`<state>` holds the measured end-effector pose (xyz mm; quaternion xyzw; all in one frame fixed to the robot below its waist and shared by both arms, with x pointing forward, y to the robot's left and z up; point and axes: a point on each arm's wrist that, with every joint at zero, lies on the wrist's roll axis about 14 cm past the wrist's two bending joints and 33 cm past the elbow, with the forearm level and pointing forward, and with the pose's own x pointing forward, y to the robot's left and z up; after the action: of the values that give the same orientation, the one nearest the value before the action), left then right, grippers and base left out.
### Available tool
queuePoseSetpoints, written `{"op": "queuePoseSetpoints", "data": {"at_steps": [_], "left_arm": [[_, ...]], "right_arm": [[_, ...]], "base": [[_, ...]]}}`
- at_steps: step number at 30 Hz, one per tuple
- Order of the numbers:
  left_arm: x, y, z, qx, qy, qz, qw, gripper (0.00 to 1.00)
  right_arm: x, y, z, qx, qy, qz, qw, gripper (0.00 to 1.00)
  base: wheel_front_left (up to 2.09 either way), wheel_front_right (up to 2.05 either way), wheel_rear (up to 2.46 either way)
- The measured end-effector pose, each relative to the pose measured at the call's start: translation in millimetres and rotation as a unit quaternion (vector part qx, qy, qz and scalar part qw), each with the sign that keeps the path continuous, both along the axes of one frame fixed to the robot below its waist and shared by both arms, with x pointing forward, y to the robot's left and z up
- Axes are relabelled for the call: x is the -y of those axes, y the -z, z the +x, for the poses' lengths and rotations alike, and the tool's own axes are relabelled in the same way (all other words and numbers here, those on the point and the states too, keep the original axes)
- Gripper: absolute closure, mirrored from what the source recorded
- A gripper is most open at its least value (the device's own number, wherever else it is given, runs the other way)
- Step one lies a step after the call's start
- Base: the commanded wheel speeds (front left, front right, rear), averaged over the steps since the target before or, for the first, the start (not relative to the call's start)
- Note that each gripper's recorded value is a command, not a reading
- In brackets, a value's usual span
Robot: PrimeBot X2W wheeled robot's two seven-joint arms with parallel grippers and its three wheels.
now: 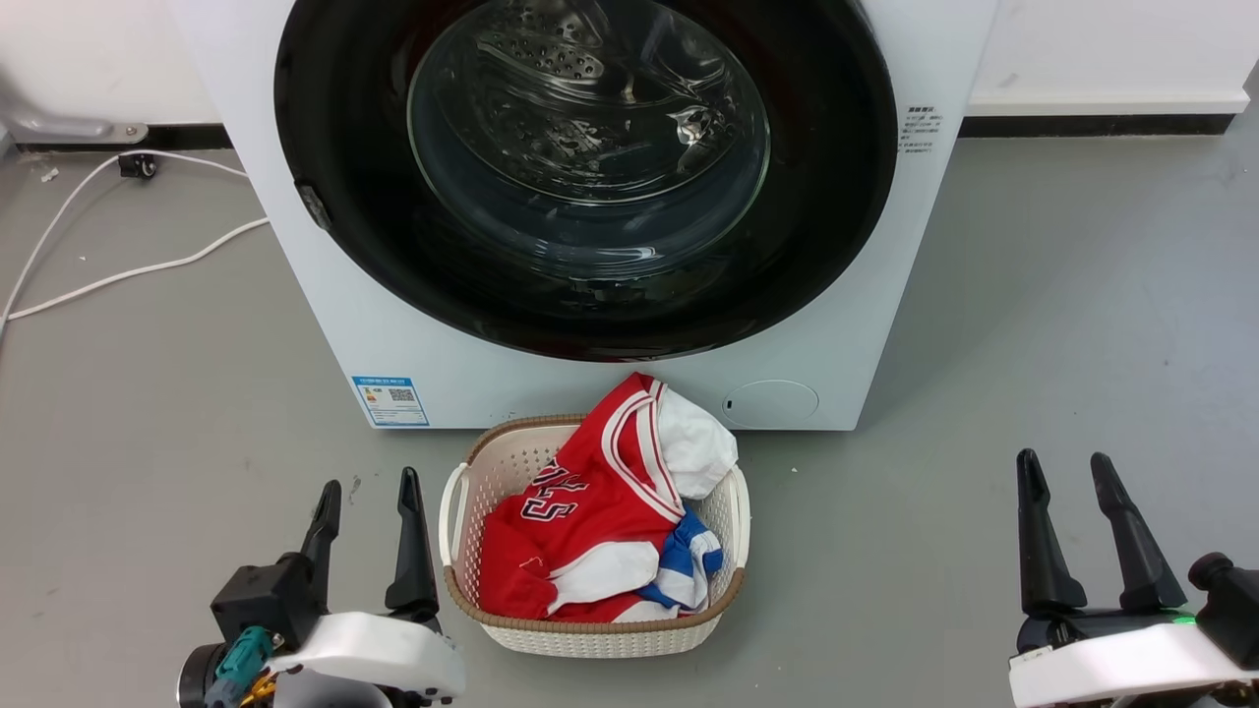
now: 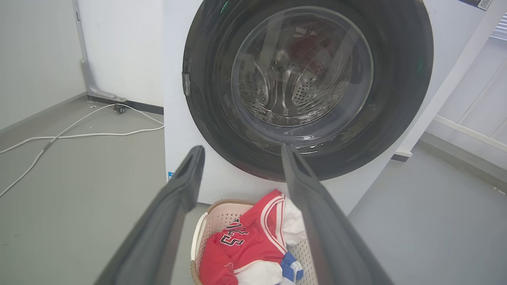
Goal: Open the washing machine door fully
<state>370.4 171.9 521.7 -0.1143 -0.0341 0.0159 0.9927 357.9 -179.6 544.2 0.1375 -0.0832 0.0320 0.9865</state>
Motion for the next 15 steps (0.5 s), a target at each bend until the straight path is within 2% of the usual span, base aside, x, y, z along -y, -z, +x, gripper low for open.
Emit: {"op": "queuePoseSetpoints", "data": {"at_steps": [15], "left_arm": [[7.2,0.2,-4.2,0.015,0.009,0.052,0.999,0.0]], "right_arm": [[-5.8,-0.6,-3.4,0.011,-0.004,-0.048,0.999,0.0]], "base": [[0.0,0.0,0.0]]}}
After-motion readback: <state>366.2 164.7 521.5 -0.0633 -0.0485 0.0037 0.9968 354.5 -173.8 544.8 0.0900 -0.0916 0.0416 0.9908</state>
